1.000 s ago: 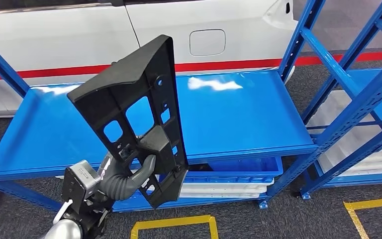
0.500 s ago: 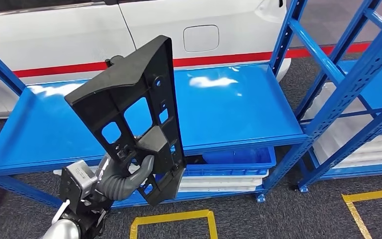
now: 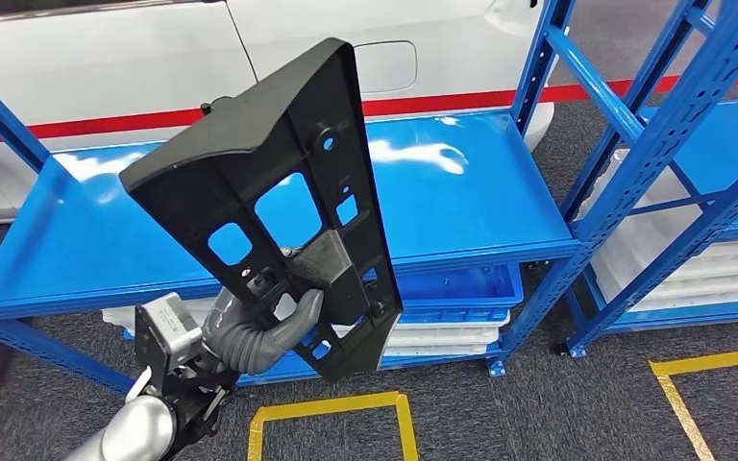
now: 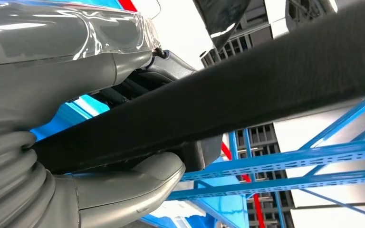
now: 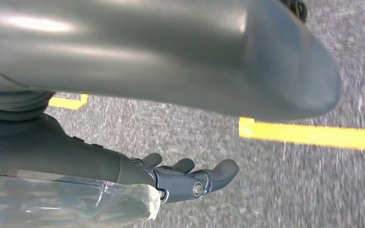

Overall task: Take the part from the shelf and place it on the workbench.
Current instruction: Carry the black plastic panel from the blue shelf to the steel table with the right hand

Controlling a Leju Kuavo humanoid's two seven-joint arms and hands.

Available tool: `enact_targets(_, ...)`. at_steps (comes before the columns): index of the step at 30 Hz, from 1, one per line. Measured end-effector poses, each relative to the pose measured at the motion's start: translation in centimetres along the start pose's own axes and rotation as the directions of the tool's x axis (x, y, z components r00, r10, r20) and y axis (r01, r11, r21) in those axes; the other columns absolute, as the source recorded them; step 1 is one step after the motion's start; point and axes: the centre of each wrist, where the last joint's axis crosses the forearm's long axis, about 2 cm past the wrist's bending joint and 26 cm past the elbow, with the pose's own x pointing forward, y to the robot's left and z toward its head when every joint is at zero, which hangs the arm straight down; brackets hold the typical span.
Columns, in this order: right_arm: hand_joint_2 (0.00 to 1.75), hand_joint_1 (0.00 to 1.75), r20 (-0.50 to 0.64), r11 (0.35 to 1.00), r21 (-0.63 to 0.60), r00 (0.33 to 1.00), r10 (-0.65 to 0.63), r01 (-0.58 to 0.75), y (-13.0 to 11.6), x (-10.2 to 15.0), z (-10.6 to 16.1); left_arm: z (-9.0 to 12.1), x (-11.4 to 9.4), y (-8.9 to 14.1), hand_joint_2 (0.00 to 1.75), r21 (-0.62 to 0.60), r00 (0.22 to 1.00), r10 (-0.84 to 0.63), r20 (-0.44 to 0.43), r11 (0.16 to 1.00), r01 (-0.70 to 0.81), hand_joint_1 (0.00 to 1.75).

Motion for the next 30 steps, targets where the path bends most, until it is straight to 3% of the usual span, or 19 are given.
enact_targets(11, 0.0, 0.0, 0.004, 1.0, -0.022, 1.0, 0.016, -0.015, -1.1, -0.2, 0.0, -0.5, -0.9, -0.6, 1.75, -0.011, 0.999, 0.035, -0.014, 0.999, -0.035, 1.75)
enact_targets(30, 0.0, 0.0, 0.003, 1.0, -0.025, 1.0, 0.018, -0.018, -0.9, -0.2, 0.0, -1.1, -0.9, -0.1, 1.75, -0.007, 0.999, 0.048, -0.019, 0.999, -0.049, 1.75)
